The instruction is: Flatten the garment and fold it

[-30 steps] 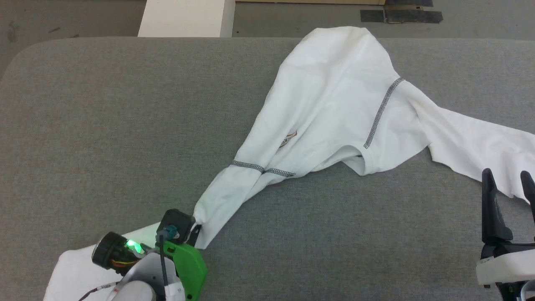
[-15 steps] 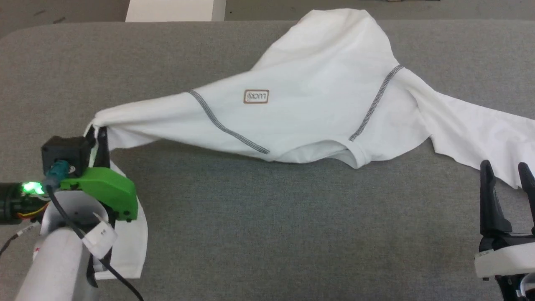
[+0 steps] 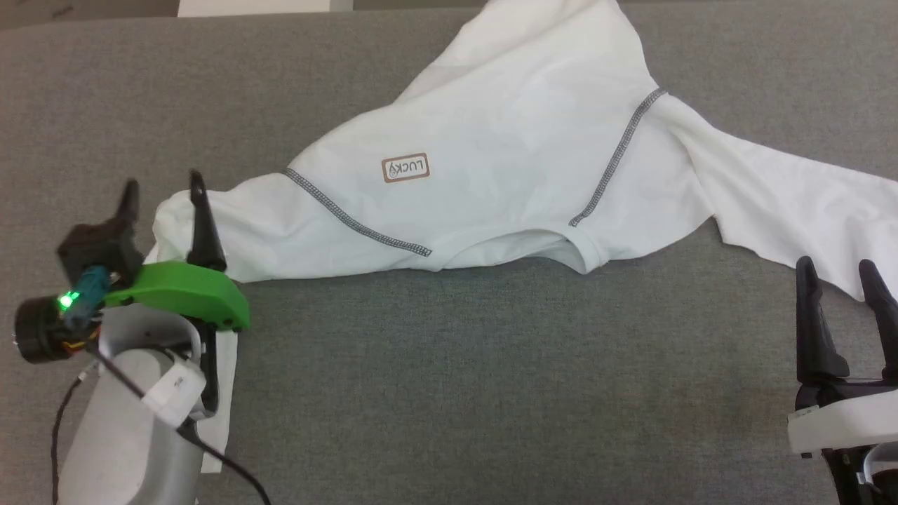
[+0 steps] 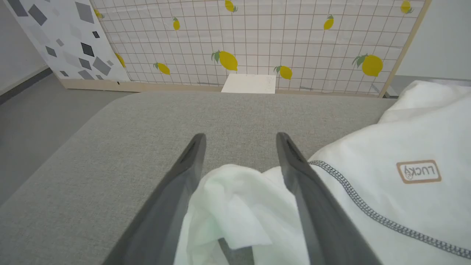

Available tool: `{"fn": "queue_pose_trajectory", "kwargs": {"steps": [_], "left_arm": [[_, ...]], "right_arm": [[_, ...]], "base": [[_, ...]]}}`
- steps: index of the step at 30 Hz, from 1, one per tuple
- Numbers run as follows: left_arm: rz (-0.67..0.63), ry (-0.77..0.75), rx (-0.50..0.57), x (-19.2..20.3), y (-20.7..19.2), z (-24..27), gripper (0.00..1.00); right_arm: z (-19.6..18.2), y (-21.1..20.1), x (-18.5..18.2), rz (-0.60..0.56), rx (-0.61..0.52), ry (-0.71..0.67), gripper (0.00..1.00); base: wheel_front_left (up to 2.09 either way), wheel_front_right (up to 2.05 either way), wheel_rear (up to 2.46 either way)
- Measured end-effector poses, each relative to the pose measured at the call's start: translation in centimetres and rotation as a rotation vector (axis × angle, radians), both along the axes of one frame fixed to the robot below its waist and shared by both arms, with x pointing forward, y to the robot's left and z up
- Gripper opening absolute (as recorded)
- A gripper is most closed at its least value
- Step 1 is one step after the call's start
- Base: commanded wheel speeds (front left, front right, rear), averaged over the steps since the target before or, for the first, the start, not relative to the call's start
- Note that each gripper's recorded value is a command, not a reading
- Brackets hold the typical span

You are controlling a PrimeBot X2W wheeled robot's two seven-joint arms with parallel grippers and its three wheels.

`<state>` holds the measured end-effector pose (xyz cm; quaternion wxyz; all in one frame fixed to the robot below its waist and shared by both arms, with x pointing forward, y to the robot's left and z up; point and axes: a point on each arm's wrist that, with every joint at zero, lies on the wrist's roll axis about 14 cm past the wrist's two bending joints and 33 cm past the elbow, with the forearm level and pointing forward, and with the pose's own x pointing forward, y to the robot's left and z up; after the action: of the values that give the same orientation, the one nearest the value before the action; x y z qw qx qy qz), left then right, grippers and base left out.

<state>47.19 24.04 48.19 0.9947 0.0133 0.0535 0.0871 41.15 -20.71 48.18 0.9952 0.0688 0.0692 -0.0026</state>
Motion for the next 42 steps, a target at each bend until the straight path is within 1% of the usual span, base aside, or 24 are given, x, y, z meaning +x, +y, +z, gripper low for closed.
{"fn": "queue_pose_trajectory", "kwargs": {"steps": [2,3,6,11,16,20,25,27,28,33,35,39,42], "left_arm": [[-0.006,-0.136,-0.001,0.0,-0.4,3.4,1.0],[-0.024,-0.247,-0.009,-0.9,-1.2,6.2,1.0],[-0.05,-0.321,-0.032,-3.6,-2.6,7.8,1.0],[-0.069,-0.308,-0.051,-8.7,-4.6,6.9,1.0],[-0.074,-0.223,-0.122,-11.8,-6.9,4.3,1.0],[-0.098,-0.202,-0.142,-12.3,-8.0,3.6,1.0],[-0.123,-0.207,-0.121,-11.3,-8.2,3.6,1.0],[-0.136,-0.21,-0.113,-10.7,-8.4,3.5,1.0],[-0.144,-0.21,-0.109,-10.3,-8.5,3.5,1.0],[-0.174,-0.191,-0.105,-8.8,-9.6,2.5,1.0],[-0.187,-0.173,-0.115,-8.4,-10.0,1.8,1.0],[-0.185,-0.144,-0.12,-7.8,-10.3,0.7,1.0],[-0.169,-0.131,-0.112,-7.7,-9.9,0.2,1.0]], "right_arm": [[0.4,0.1,-0.1,0.002,0.001,-0.009,1.0],[0.7,0.0,-0.4,0.001,0.002,-0.016,1.0],[1.1,0.2,-0.9,0.004,0.009,-0.025,1.0],[1.4,0.3,-2.2,0.008,0.019,-0.029,1.0],[2.0,0.4,-2.5,0.011,0.017,-0.044,1.0],[2.4,0.4,-2.1,0.023,-0.035,-0.026,1.0],[3.6,-2.1,0.7,0.033,-0.13,0.016,1.0],[3.6,-3.6,2.0,0.026,-0.156,0.057,1.0],[3.1,-4.3,2.5,0.029,-0.183,0.101,1.0],[-1.0,-7.1,3.9,0.032,-0.23,0.341,1.0],[-3.2,-7.8,3.8,0.049,-0.274,0.447,1.0],[-8.0,-8.7,2.6,0.059,-0.281,0.656,1.0],[-10.4,-8.7,2.0,0.063,-0.262,0.738,1.0]], "base": [[0.0,0.0,0.0],[0.0,0.0,0.0],[0.0,0.0,0.0],[0.0,0.0,0.0],[0.0,0.0,0.0],[0.0,0.0,0.0],[0.0,0.0,0.0],[0.0,0.0,0.0],[0.0,0.0,0.0],[0.0,0.0,0.0],[0.0,0.0,0.0],[0.0,0.0,0.0],[0.0,0.0,0.0]]}}
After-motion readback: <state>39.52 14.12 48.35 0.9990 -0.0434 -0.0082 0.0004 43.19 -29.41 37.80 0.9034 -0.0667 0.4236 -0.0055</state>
